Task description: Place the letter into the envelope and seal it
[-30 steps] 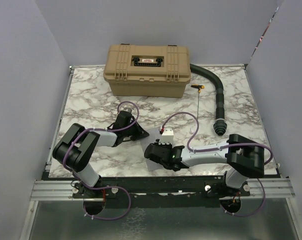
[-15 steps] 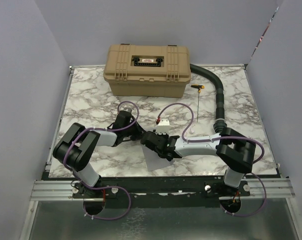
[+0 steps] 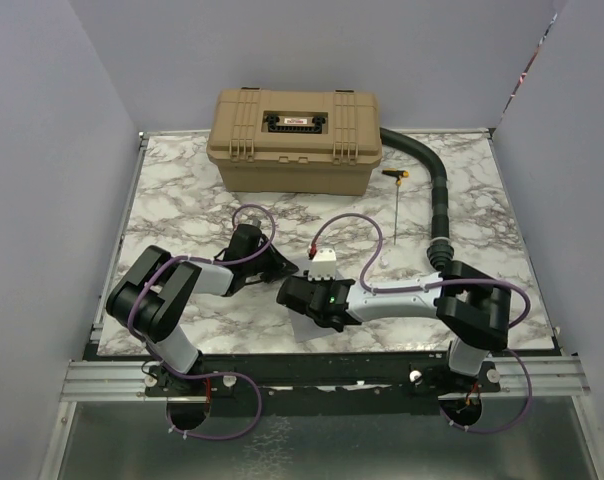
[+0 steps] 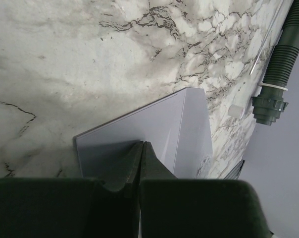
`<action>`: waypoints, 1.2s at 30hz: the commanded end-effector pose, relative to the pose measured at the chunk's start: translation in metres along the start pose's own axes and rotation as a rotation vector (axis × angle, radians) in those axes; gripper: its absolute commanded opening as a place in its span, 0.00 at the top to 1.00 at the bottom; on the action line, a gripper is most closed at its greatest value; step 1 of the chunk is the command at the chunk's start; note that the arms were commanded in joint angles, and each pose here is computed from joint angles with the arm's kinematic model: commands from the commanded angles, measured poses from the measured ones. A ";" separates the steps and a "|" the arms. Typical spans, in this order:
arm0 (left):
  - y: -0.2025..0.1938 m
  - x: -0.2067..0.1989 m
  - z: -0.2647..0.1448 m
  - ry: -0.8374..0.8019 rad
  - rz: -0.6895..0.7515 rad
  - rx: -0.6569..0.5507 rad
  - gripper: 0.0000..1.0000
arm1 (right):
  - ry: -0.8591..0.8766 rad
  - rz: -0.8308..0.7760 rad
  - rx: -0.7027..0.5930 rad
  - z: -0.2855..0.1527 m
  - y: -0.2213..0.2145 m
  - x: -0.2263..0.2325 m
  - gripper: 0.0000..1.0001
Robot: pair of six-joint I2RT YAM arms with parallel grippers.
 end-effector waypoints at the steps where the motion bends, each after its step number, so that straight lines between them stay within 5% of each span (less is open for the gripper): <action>1: -0.017 0.086 -0.007 0.393 -0.044 -0.010 1.00 | -0.117 -0.135 0.230 -0.009 -0.056 -0.039 1.00; 25: -0.020 0.084 -0.003 0.377 -0.032 0.047 1.00 | -0.042 -0.156 0.055 0.041 0.009 -0.019 1.00; 36: -0.020 0.082 -0.003 0.371 -0.033 0.051 1.00 | 0.026 -0.080 -0.036 0.000 0.048 -0.023 1.00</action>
Point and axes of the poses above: each gripper's point midway between its finger pads, its own z axis out along the fingers, its own x axis along the line the jaws close on, y = z × x, the point moved 7 cm from there along -z, back along the fingers, and after that the axes turned 7 degrees about -z, right-handed, at the moved point
